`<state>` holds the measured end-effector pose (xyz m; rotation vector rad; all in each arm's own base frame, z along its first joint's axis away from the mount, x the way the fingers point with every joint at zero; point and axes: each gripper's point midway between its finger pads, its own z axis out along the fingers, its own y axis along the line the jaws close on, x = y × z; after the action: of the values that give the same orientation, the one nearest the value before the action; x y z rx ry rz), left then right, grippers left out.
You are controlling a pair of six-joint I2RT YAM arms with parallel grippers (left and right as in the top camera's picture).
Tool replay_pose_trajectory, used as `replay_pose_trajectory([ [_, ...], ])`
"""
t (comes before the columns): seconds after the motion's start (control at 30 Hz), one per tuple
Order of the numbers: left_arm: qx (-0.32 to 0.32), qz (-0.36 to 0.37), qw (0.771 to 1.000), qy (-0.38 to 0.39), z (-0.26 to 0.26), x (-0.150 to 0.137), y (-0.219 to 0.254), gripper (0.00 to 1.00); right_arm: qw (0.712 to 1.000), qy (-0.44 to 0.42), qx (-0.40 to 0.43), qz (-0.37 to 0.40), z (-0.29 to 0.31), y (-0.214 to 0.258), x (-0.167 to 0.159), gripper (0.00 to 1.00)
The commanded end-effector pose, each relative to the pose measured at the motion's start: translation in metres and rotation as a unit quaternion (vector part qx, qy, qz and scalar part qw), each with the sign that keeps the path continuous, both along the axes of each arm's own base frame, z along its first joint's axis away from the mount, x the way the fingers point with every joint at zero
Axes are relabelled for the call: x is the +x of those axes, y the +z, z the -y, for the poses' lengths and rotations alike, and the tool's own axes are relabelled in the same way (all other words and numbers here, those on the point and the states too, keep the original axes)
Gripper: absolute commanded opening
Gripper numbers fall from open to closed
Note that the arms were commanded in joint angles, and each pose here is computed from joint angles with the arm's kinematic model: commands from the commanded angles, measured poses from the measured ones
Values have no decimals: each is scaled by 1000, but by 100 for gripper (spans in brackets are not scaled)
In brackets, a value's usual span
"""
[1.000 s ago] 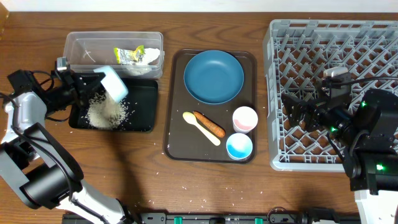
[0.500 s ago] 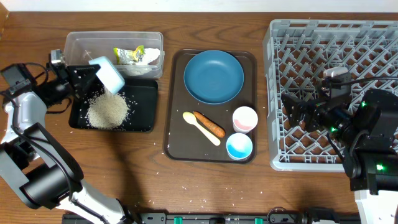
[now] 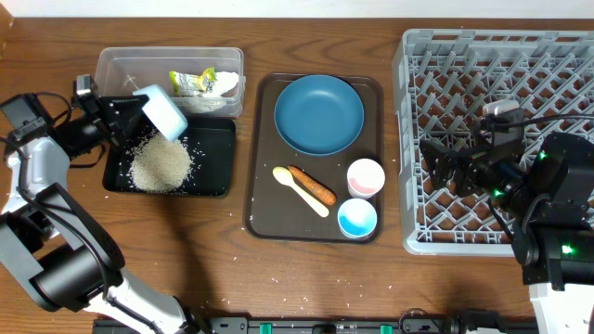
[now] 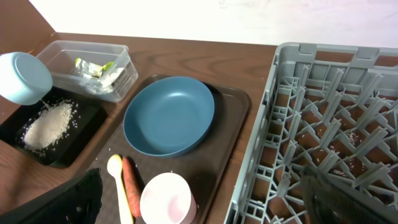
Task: Sort waste into correct bins and load items into the dishwasher rack
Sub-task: 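Lift bowl with left gripper and tip rice onto black tray, then return emptied bowl with left gripper to brown tray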
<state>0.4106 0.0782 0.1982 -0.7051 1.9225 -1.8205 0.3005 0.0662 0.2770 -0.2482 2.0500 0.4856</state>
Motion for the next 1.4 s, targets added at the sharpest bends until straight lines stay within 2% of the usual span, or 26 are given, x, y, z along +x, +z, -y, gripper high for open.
replay_pose_trajectory([
  [0.0, 9, 6, 1000, 3, -3, 2, 5, 6, 1000, 8, 5, 7, -5, 8, -1, 99],
  [0.27, -18, -3, 1000, -17, 11, -1, 12, 6, 1000, 8, 5, 7, -5, 8, -1, 99],
  [0.33, -35, -26, 999, -17, 13, -2, 12, 6, 1000, 8, 5, 7, -5, 8, -1, 99],
  [0.47, -13, 6, 1000, -17, 10, 2, 17, 6, 1000, 8, 5, 7, -5, 8, -1, 99],
  [0.53, -30, -17, 999, -15, 10, 1, 17, 6, 1000, 8, 5, 6, -5, 8, -1, 99],
  [0.77, -24, -10, 999, -25, 21, -4, 28, 6, 1000, 8, 5, 5, -5, 8, -1, 99],
  [0.93, 41, 50, 997, -42, 48, -10, 59, 6, 1000, 8, 5, 7, -5, 8, -1, 99],
  [1.13, 172, 77, 981, -51, 103, -20, 78, 6, 1000, 6, 4, 8, -5, 9, 0, 99],
  [1.27, 297, 35, 952, -70, 140, -36, 51, 6, 1000, 6, 4, 8, -5, 9, 0, 99],
  [1.37, 397, -1, 912, -108, 164, -55, 21, 6, 1000, 6, 4, 8, -5, 9, 0, 99],
])
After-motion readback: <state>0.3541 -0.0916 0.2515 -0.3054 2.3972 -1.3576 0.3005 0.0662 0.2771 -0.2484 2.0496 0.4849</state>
